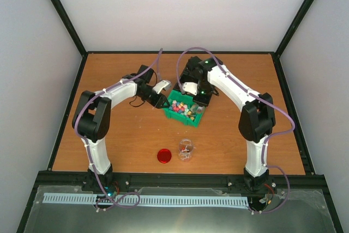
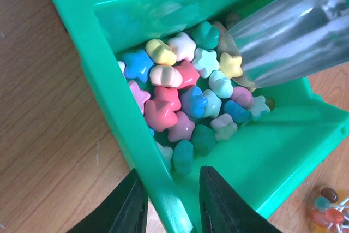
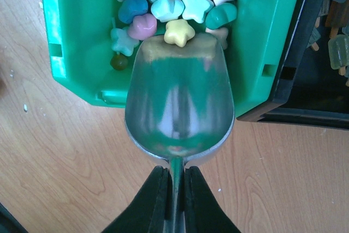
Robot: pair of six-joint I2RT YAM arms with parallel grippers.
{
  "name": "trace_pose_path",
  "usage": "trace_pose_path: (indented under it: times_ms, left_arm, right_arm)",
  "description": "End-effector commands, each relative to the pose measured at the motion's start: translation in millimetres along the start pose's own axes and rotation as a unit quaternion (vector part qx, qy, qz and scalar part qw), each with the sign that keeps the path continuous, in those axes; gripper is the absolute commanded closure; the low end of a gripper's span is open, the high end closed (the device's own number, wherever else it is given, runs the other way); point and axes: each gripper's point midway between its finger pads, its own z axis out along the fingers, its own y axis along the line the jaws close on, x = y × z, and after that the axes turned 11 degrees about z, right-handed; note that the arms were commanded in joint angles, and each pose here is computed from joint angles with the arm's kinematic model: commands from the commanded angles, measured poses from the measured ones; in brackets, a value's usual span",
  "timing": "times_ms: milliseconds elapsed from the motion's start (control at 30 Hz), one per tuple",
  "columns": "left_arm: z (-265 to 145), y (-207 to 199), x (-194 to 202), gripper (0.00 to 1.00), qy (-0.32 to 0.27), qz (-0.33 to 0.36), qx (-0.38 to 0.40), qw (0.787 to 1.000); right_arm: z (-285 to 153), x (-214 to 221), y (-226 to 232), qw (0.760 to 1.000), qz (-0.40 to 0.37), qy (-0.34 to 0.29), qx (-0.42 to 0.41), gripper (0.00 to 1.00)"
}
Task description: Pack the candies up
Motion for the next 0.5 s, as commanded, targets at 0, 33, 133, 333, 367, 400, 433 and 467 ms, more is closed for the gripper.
trace_pose_path:
  times_ms: [0,33,133,333,367,400,433,467]
  left_arm:
    - [-5,1,-14,0.73,-0.012,0.040,-0.011,0.999]
    - [-5,2,-14,0.73,-0.010,0.043,-0.013,0.999]
    - [-4,4,-14,0.74,-0.005,0.051,-0.014,0.999]
    - [-2,5,-12,0.75,0.008,0.064,-0.009,0.998]
    - [-2,5,-13,0.75,0.008,0.066,-0.008,0.998]
    - [-2,5,-13,0.75,0.008,0.068,-0.008,0.998]
    - [-2,5,-13,0.76,0.008,0.069,-0.006,0.998]
    - [-1,5,-13,0.76,0.008,0.069,-0.005,0.998]
  right_arm:
    - [18,-1,3,1.000,0.014,0.009,-0.018,0.97]
    - [19,-4,4,1.000,0.017,-0.002,-0.022,0.97]
    - [22,-10,-1,0.997,0.039,-0.054,-0.038,0.97]
    - [38,3,-11,0.990,0.074,-0.109,-0.058,0.97]
    - [41,3,-11,0.989,0.073,-0.116,-0.058,0.97]
    - [43,3,-9,0.988,0.068,-0.122,-0.058,0.97]
    - [47,3,-8,0.988,0.068,-0.127,-0.058,0.97]
    - [50,2,-8,0.987,0.068,-0.134,-0.057,0.97]
